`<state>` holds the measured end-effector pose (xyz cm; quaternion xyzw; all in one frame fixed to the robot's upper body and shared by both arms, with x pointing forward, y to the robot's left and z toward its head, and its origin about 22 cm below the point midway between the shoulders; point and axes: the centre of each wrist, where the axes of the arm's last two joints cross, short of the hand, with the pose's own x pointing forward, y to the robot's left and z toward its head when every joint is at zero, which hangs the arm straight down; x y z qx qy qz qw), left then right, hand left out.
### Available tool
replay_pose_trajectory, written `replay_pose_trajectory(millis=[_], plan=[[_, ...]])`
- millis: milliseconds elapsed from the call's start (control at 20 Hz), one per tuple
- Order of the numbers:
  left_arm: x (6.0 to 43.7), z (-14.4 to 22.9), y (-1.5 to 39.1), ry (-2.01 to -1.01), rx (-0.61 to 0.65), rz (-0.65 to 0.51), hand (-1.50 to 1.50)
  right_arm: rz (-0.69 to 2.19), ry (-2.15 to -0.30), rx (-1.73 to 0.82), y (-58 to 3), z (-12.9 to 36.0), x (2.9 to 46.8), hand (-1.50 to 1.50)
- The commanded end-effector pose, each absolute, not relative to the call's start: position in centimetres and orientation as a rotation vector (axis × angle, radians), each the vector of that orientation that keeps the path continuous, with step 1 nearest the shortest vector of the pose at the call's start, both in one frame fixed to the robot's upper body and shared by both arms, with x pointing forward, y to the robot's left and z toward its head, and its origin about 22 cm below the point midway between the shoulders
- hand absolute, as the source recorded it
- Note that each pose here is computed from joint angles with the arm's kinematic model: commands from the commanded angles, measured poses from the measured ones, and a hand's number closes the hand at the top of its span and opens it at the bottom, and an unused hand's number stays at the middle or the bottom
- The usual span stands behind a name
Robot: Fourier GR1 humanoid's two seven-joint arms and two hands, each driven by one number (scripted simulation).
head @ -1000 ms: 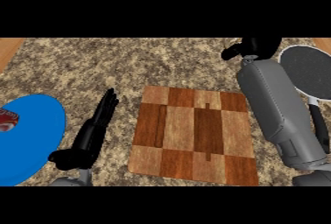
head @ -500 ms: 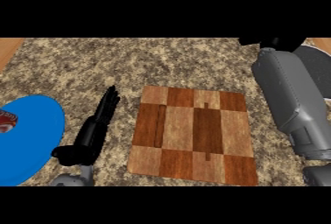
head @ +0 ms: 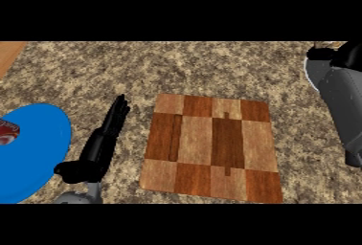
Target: Pick the cupcake from the cutting board and place it in the pan
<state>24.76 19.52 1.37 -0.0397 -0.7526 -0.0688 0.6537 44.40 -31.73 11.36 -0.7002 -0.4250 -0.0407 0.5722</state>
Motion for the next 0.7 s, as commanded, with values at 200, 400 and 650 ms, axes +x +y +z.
replay_pose_trajectory(millis=[200,400,650], plan=[[24.1,1.6,19.0,-1.706,-0.098,-0.165,0.0,-0.3,-1.015,-1.828,-39.2,10.9,41.7,1.5],[25.2,1.3,18.8,-1.727,-0.116,-0.167,0.0,-0.306,-0.992,-1.844,-41.6,9.2,40.1,1.5],[23.8,0.5,19.0,-1.715,-0.125,-0.178,0.0,-0.327,-0.99,-1.841,-44.4,10.2,38.9,1.5]])
